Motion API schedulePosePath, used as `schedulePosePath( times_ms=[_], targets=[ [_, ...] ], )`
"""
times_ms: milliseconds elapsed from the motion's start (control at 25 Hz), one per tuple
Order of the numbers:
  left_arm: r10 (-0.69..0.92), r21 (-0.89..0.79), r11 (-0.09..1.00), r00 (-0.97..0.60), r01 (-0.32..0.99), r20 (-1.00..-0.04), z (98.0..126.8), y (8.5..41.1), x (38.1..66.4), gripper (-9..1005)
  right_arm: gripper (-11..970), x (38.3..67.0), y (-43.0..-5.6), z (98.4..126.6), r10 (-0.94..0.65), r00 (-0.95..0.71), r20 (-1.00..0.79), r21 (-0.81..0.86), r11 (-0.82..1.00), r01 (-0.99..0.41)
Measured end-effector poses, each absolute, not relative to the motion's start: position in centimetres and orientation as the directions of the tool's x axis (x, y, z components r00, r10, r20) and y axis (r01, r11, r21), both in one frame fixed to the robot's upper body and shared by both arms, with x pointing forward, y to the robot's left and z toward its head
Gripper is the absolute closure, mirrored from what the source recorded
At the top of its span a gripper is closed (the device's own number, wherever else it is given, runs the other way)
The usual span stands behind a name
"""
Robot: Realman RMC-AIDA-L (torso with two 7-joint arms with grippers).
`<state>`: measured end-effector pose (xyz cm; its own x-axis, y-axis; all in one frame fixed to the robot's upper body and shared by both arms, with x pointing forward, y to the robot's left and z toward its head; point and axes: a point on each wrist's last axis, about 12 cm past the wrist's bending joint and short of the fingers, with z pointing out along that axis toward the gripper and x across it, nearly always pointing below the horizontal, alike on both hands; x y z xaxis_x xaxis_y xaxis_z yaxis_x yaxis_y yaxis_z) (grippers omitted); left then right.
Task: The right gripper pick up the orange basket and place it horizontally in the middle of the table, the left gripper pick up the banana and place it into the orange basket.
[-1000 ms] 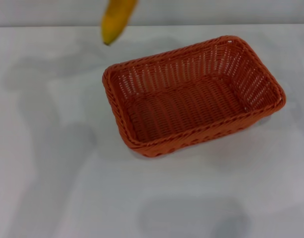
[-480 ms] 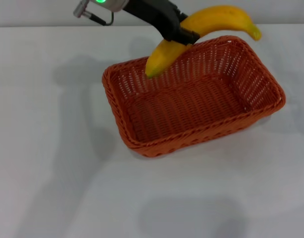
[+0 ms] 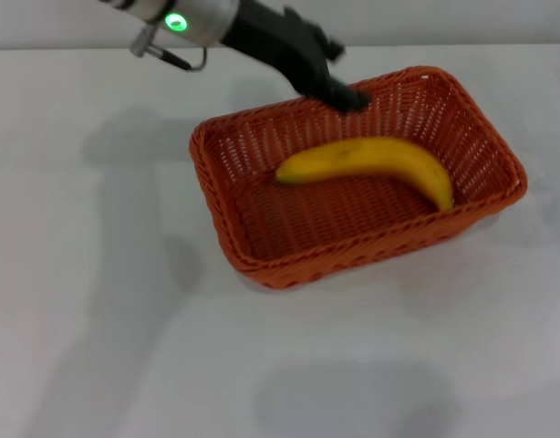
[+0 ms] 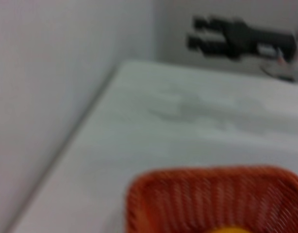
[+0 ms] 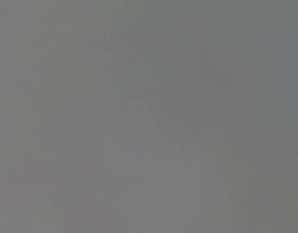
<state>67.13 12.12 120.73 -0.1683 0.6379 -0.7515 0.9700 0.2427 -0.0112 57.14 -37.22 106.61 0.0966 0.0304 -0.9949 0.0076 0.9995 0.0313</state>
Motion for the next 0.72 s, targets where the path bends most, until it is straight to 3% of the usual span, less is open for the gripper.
schedulePosePath(
  times_ms=[80, 160, 240, 480, 640, 720],
  targets=[
    [0.613, -0.008, 0.265, -0.175, 0.964, -0.77, 120.8, 12.6, 67.3, 261, 90, 57.1, -37.2, 106.6, 0.031, 0.096, -0.995, 0.031, 0.999, 0.008],
    [0.438, 0.004, 0.392, -0.182, 0.92, -0.88, 121.3, 15.4, 68.0, 186, 90, 57.1, -37.3, 106.6, 0.031, 0.096, -0.995, 0.032, 0.999, 0.009],
    [0.363, 0.005, 0.437, -0.172, 0.899, -0.916, 121.4, 16.5, 68.1, 111, 90, 57.0, -37.3, 106.5, 0.031, 0.095, -0.995, 0.032, 0.999, 0.01],
    [0.013, -0.084, 0.576, -0.111, 0.813, -0.994, 118.7, 21.0, 66.6, 105, 90, 57.0, -37.3, 106.5, 0.031, 0.095, -0.995, 0.032, 0.999, 0.01],
    [-0.276, -0.215, 0.692, -0.023, 0.689, -0.961, 114.8, 24.8, 63.8, 105, 90, 57.1, -37.2, 106.6, 0.027, 0.098, -0.995, 0.028, 1.0, 0.007],
    [-0.344, -0.246, 0.755, 0.047, 0.608, -0.938, 112.8, 26.3, 62.0, 106, 90, 57.2, -37.1, 106.7, 0.02, 0.103, -0.995, 0.02, 1.0, 0.0]
  ],
)
